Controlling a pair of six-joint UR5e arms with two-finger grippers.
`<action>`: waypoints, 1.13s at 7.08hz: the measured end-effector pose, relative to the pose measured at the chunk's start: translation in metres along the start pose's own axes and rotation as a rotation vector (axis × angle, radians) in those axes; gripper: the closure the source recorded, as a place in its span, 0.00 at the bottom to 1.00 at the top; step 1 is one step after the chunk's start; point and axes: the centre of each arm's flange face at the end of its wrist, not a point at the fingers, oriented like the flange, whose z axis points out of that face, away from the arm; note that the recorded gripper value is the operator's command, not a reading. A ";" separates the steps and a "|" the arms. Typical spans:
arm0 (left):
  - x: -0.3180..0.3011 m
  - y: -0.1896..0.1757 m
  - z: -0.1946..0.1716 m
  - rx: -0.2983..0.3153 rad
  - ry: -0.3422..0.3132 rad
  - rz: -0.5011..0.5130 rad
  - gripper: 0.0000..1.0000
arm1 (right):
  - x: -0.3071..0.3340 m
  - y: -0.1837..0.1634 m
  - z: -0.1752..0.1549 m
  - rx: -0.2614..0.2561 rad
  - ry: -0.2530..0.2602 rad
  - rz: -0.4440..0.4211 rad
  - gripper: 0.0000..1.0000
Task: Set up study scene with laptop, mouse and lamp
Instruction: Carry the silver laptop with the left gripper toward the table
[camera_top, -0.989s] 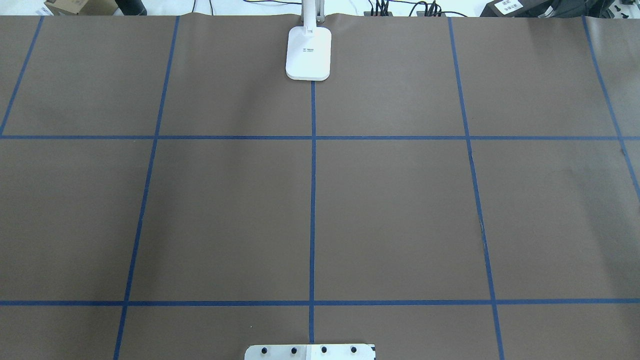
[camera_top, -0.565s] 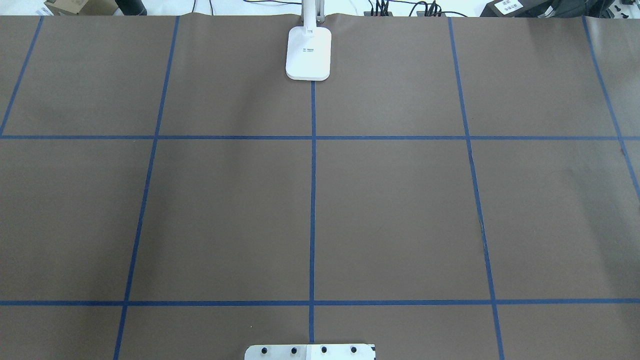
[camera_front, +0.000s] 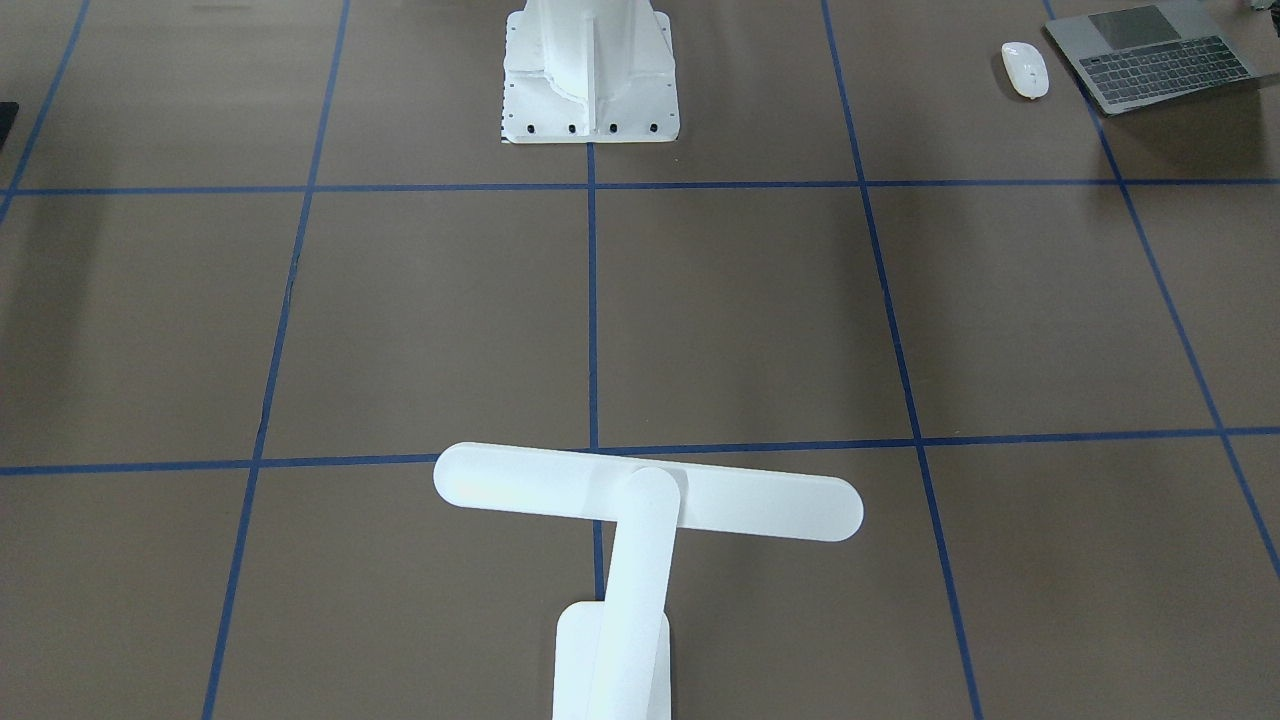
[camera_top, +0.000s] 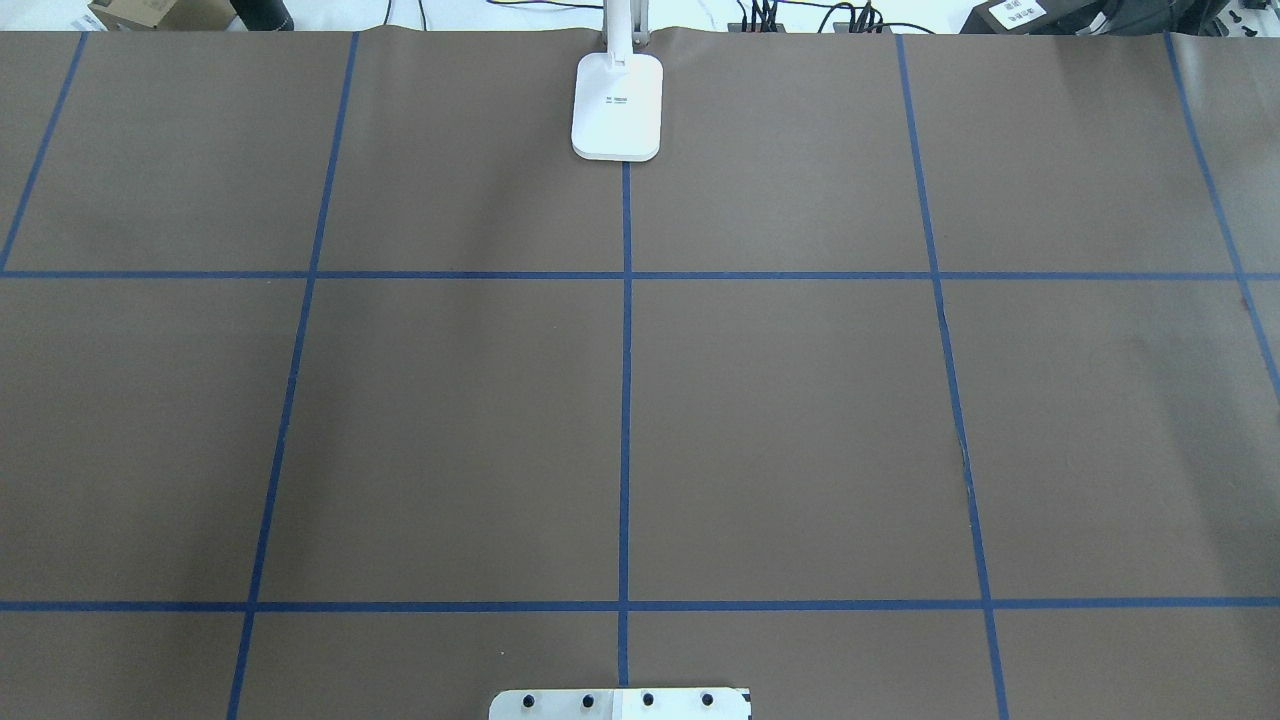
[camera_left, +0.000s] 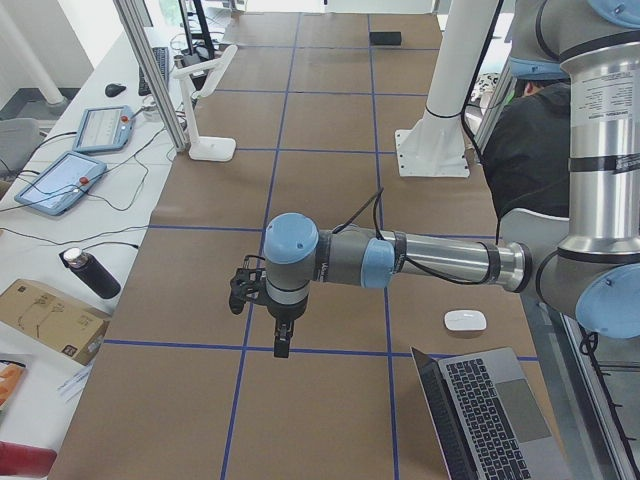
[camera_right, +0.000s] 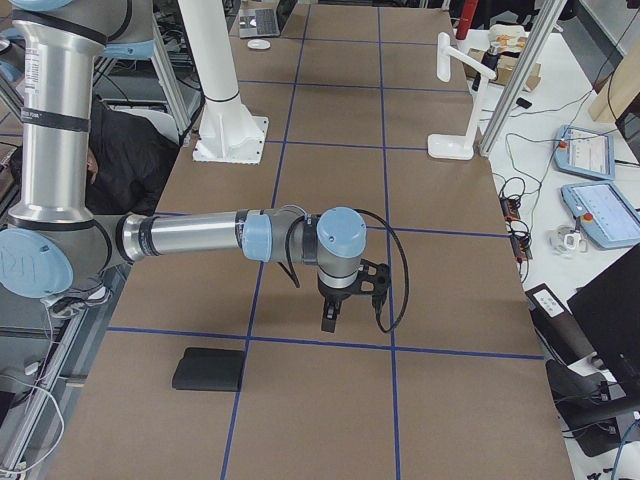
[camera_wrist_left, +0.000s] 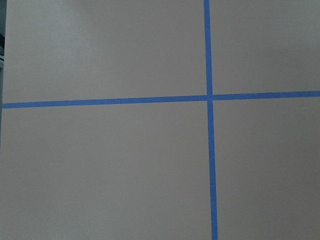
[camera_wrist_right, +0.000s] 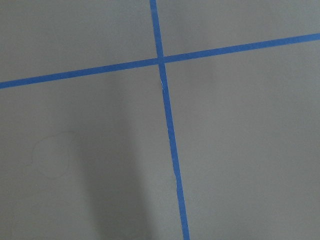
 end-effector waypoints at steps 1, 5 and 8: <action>-0.005 0.004 0.005 -0.014 -0.003 -0.024 0.00 | 0.000 0.000 0.000 0.000 -0.002 -0.003 0.01; -0.040 0.036 0.013 -0.102 -0.008 -0.175 0.00 | 0.000 0.002 0.001 -0.003 -0.007 -0.004 0.01; -0.125 0.136 -0.003 -0.119 -0.018 -0.525 0.00 | -0.011 0.004 -0.006 0.006 -0.050 -0.022 0.01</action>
